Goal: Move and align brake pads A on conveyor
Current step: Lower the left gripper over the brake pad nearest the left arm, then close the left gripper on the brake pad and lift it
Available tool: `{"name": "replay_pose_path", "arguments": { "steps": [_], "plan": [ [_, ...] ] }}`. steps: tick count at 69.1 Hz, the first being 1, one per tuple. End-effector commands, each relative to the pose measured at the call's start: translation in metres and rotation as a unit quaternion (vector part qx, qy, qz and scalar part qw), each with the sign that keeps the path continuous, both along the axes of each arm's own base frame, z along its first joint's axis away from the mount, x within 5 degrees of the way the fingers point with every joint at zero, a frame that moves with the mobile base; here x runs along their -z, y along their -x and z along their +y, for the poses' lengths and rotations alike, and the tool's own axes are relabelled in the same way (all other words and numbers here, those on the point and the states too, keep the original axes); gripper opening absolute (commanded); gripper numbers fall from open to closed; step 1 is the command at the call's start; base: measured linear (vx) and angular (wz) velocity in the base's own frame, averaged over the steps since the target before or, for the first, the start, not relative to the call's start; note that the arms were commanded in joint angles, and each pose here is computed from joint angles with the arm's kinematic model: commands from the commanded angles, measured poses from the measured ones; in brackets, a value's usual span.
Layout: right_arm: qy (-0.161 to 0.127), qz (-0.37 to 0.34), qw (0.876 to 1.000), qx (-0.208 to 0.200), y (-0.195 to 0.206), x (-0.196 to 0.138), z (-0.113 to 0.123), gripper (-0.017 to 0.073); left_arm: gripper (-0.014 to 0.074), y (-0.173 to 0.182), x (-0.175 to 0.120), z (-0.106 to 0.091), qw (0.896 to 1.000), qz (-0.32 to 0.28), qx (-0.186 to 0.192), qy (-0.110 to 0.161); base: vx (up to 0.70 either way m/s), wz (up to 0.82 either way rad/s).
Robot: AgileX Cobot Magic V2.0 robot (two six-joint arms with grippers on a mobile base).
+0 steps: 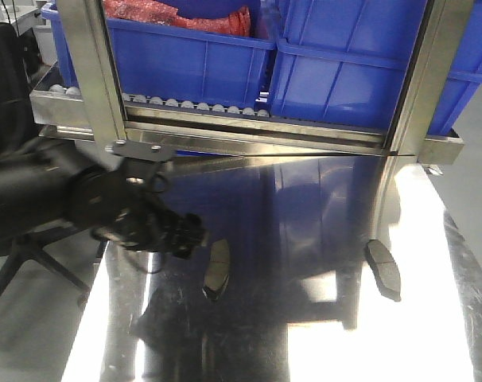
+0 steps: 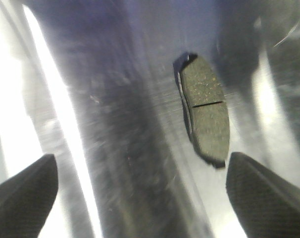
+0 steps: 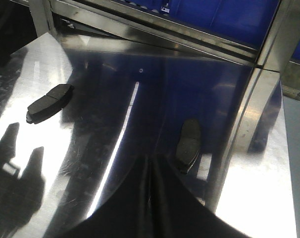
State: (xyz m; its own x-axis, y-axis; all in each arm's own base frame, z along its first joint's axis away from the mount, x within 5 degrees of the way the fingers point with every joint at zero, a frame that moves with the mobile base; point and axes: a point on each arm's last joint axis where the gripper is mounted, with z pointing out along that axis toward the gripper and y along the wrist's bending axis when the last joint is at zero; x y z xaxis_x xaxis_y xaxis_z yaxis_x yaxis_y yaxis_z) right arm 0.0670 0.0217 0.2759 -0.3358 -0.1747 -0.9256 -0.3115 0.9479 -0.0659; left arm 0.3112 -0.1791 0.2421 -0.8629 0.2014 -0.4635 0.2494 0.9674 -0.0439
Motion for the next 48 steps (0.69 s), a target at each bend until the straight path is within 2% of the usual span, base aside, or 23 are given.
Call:
{"name": "replay_pose_path", "arguments": {
  "steps": [1, 9, 24, 48],
  "plan": [
    [-0.006, -0.042, 0.999, 0.007, -0.003, -0.014, -0.001, -0.0008, 0.0632, -0.022, -0.011, -0.02, 1.0, 0.016, -0.009, 0.01, 0.0, 0.0],
    [-0.006, -0.042, 0.999, 0.007, -0.003, -0.014, -0.001, -0.0008, 0.0629, -0.045, 0.007, -0.038, 0.997, 0.072, -0.021, -0.002, 0.0, 0.0],
    [-0.006, -0.042, 0.999, 0.007, -0.003, -0.014, -0.001, -0.0008, 0.0617, -0.069, 0.022, -0.065, 0.994, 0.101, -0.011, 0.034, 0.0, 0.0],
    [-0.006, -0.042, 0.999, 0.007, -0.003, -0.014, -0.001, -0.0008, 0.0592, -0.074, 0.041, -0.068, 0.993, 0.116, -0.011, 0.027, 0.0, 0.0]
  ]
}}
